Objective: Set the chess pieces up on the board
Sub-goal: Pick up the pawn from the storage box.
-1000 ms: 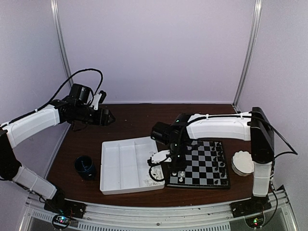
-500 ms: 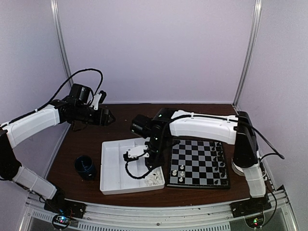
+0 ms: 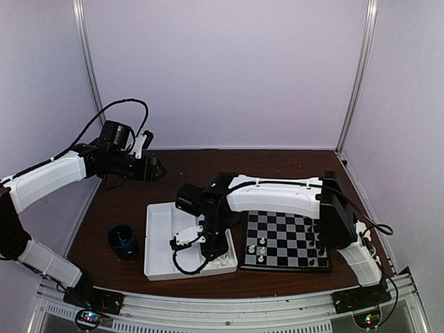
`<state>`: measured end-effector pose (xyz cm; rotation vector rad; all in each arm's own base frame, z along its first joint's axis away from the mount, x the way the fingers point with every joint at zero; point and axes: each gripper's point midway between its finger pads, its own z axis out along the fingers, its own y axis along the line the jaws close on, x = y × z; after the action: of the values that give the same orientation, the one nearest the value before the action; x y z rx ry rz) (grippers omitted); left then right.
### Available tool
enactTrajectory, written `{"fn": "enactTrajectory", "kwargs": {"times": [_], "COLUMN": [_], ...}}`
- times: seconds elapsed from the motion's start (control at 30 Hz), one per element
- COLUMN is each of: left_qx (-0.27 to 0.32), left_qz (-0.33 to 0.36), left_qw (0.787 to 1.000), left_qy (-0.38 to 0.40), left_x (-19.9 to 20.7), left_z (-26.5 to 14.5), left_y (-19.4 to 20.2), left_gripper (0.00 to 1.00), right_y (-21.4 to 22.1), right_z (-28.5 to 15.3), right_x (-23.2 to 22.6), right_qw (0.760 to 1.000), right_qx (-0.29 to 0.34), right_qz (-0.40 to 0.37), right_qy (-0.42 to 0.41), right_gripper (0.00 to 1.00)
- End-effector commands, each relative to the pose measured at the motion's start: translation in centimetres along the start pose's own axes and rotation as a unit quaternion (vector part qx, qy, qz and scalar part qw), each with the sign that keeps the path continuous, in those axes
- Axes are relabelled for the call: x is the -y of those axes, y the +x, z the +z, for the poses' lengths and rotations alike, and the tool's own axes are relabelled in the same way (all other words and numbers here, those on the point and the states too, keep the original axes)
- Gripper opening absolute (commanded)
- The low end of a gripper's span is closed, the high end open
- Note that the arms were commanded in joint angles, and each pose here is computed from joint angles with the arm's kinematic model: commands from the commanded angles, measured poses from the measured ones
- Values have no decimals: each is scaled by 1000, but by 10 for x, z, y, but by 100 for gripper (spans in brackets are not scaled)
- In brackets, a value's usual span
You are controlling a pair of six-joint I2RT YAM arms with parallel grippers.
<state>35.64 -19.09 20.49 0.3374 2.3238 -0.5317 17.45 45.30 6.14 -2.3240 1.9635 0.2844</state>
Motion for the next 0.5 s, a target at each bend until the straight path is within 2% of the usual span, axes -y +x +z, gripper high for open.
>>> {"fn": "enactTrajectory", "kwargs": {"times": [0.0, 0.2, 0.3, 0.47], "left_qx": [39, 41, 42, 43], "left_qz": [2, 3, 4, 4], "left_qw": [999, 999, 999, 999], "left_qy": [7, 7, 6, 6], "left_x": [5, 5, 5, 5], "left_z": [-14, -15, -16, -16], "left_y": [-25, -26, -26, -26], "left_gripper": [74, 74, 74, 74], "right_y": [-3, -2, -2, -1], "right_z": [7, 13, 16, 17], "right_x": [-1, -2, -4, -6], "right_qw": [1000, 1000, 1000, 1000], "right_qx": [-5, -15, -18, -22], "right_qz": [-4, -8, -8, -8], "right_qy": [-6, -1, -4, -7], "right_gripper": [34, 29, 23, 8]}}
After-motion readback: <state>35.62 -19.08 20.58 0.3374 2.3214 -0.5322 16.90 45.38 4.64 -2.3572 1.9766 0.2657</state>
